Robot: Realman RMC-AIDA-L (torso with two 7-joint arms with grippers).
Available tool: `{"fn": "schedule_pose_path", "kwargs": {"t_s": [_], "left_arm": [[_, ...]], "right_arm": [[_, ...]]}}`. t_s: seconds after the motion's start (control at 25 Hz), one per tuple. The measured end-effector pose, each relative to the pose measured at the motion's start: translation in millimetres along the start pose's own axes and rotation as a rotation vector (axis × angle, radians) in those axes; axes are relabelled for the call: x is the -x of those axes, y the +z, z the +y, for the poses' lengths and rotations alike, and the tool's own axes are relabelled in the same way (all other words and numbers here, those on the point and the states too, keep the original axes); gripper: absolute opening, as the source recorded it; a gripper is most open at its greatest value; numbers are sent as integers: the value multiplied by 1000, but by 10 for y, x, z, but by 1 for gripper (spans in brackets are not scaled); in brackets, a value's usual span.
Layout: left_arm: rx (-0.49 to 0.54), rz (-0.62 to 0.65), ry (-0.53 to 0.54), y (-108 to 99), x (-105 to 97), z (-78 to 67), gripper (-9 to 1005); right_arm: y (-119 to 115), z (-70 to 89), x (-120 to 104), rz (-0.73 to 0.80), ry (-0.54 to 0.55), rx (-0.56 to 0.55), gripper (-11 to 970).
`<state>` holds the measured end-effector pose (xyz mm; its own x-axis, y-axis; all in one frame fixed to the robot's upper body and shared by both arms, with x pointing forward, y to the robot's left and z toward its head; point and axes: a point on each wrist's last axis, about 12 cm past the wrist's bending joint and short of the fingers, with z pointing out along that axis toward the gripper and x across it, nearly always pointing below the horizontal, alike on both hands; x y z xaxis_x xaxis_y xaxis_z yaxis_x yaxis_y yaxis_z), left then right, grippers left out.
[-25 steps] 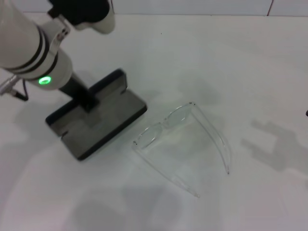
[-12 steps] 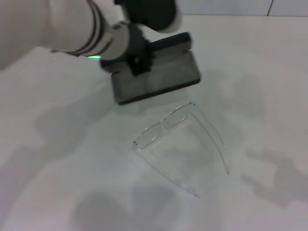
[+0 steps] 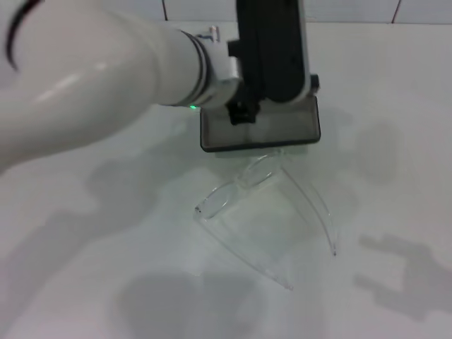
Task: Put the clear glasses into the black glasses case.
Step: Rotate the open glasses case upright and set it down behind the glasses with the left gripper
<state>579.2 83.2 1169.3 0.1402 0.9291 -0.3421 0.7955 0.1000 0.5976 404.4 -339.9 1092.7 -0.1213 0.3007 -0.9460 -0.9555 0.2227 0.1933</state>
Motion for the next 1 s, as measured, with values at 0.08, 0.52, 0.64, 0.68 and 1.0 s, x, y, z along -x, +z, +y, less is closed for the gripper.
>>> {"fn": "schedule_pose_path", "kwargs": {"t_s": [0.08,0.52,0.64,0.68,1.0], "left_arm": [[-9,3,14,54,23,-29,267],[-31,21,39,212,-17,-137,289],[-38,32,35,242,-56,-155,295],[-39,37,34,255,-72,-161,297],[-42,44,41,286,-114,-186,313]], "right_arm": [[0,0,-2,0,1,-1,623],[8,-30,2,-8,7,-8,615],[7,-37,5,-7,6,-11,613],[5,-40,7,-8,4,-14,612],[-5,-47,14,-12,1,-26,607]]}}
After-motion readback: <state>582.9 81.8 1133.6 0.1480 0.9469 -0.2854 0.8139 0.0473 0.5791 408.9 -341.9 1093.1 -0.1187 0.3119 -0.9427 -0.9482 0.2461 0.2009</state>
